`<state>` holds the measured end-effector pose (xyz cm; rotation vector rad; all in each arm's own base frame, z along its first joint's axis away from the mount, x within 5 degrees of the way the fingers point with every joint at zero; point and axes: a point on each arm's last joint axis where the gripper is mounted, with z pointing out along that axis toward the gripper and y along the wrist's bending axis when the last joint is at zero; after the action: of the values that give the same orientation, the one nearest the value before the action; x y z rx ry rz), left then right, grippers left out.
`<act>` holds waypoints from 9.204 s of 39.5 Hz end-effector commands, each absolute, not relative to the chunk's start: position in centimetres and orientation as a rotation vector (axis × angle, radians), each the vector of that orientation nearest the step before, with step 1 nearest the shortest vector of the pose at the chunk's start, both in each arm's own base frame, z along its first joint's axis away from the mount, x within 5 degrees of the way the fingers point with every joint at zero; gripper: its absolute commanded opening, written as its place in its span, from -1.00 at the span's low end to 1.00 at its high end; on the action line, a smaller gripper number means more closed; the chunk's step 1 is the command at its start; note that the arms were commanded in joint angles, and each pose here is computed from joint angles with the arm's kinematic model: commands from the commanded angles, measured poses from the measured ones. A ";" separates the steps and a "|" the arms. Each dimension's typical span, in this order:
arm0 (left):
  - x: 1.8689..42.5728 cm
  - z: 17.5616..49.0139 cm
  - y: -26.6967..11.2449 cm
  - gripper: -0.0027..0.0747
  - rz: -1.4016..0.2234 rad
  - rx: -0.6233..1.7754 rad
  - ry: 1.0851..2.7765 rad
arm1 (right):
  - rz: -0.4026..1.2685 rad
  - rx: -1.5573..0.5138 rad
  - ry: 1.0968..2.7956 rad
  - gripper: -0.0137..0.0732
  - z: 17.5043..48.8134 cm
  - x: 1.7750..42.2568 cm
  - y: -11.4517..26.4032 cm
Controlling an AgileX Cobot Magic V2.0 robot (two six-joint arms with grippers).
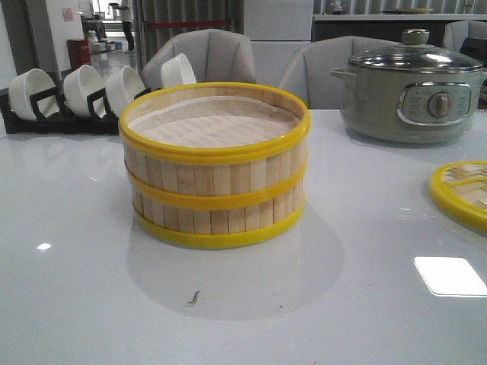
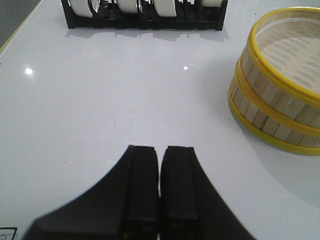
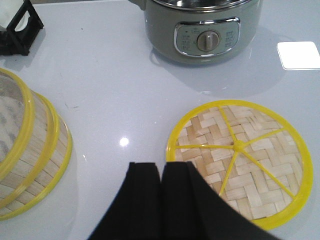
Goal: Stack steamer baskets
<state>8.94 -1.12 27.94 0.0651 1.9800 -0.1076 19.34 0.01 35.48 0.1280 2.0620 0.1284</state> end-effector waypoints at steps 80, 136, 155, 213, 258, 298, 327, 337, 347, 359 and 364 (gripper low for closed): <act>9.2 29.5 -1.3 -0.71 -0.135 0.066 1.882 | -0.049 0.341 2.478 0.05 29.2 36.6 -8.6; 9.2 29.5 -1.3 -0.71 -0.135 0.066 1.883 | -0.023 0.327 2.615 0.05 24.0 40.8 -8.5; 9.2 29.5 -1.3 -0.71 -0.135 0.066 1.883 | -0.021 0.330 2.642 0.05 23.5 40.8 -8.5; 9.2 29.5 -1.3 -0.71 -0.135 0.066 1.883 | 0.180 -0.265 2.313 -0.60 42.3 39.6 10.4; 9.2 29.5 -1.3 -0.71 -0.135 0.066 1.883 | 0.256 -0.680 2.340 -0.60 37.6 39.1 25.4; 9.2 29.5 -1.3 -0.71 -0.135 0.066 1.883 | 0.240 -0.675 2.367 -0.60 36.7 39.7 25.2; 9.2 29.5 -1.3 -0.71 -0.135 0.066 1.883 | 0.291 -0.590 2.127 0.20 42.1 38.8 23.7; 9.2 29.5 -1.3 -0.71 -0.135 0.066 1.883 | 0.256 -0.442 2.019 0.19 46.7 38.1 17.9; 9.2 29.5 -1.3 -0.71 -0.135 0.066 1.883 | 0.175 -0.280 1.957 0.02 49.9 34.6 10.4; 9.2 29.5 -1.3 -0.71 -0.135 0.066 1.883 | 0.071 -0.103 1.802 0.00 49.7 26.6 3.1; 9.2 29.5 -1.3 -0.71 -0.135 0.066 1.883 | 0.026 -0.044 1.740 0.00 47.7 23.2 1.1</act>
<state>8.94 -1.12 27.92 0.0589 1.9810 -0.1116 26.14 2.37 46.27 -0.0744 1.9339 0.0625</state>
